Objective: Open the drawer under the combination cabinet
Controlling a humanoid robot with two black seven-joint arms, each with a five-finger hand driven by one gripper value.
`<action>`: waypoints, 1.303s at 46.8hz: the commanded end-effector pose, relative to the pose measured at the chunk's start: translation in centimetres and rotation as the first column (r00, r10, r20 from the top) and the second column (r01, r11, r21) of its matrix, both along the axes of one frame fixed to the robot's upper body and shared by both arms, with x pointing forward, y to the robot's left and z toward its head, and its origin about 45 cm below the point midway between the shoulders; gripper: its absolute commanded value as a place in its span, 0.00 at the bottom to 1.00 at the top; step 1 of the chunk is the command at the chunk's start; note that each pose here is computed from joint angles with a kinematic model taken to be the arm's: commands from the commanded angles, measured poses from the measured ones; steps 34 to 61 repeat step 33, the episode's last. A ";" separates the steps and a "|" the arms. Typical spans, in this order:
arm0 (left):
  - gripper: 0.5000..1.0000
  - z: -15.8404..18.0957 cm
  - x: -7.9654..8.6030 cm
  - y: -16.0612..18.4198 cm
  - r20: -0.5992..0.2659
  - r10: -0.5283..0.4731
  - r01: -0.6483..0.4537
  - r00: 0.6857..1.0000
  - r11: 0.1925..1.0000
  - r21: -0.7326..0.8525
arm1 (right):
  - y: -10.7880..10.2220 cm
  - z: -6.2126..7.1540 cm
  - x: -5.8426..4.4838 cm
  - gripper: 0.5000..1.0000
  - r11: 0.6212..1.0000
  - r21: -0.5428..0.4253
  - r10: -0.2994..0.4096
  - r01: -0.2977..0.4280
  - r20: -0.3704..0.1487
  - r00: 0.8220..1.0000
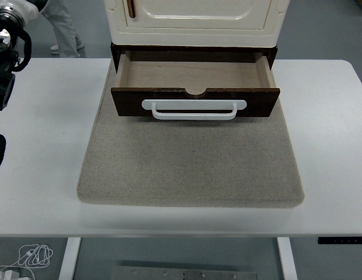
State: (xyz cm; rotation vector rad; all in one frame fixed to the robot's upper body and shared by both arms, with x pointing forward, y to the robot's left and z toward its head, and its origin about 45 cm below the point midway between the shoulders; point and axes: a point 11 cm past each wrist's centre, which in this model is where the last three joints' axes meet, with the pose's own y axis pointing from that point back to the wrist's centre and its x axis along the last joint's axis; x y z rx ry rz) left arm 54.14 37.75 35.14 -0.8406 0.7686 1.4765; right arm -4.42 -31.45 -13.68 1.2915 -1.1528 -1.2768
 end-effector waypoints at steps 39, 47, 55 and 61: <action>1.00 -5.0 -0.7 -2.3 -0.028 -0.049 0.048 0.998 0.999 -0.023 | 0.1 0.0 0.0 0.85 1.000 0.007 -0.011 0.011 0.001 1.000; 1.00 -5.0 -0.7 -2.3 -0.028 -0.049 0.048 0.998 0.999 -0.023 | 0.1 0.0 0.0 0.85 1.000 0.007 -0.011 0.011 0.001 1.000; 1.00 -5.0 -0.7 -2.3 -0.028 -0.049 0.048 0.998 0.999 -0.023 | 0.1 0.0 0.0 0.85 1.000 0.007 -0.011 0.011 0.001 1.000; 1.00 -5.0 -0.7 -2.3 -0.028 -0.049 0.048 0.998 0.999 -0.023 | 0.1 0.0 0.0 0.85 1.000 0.007 -0.011 0.011 0.001 1.000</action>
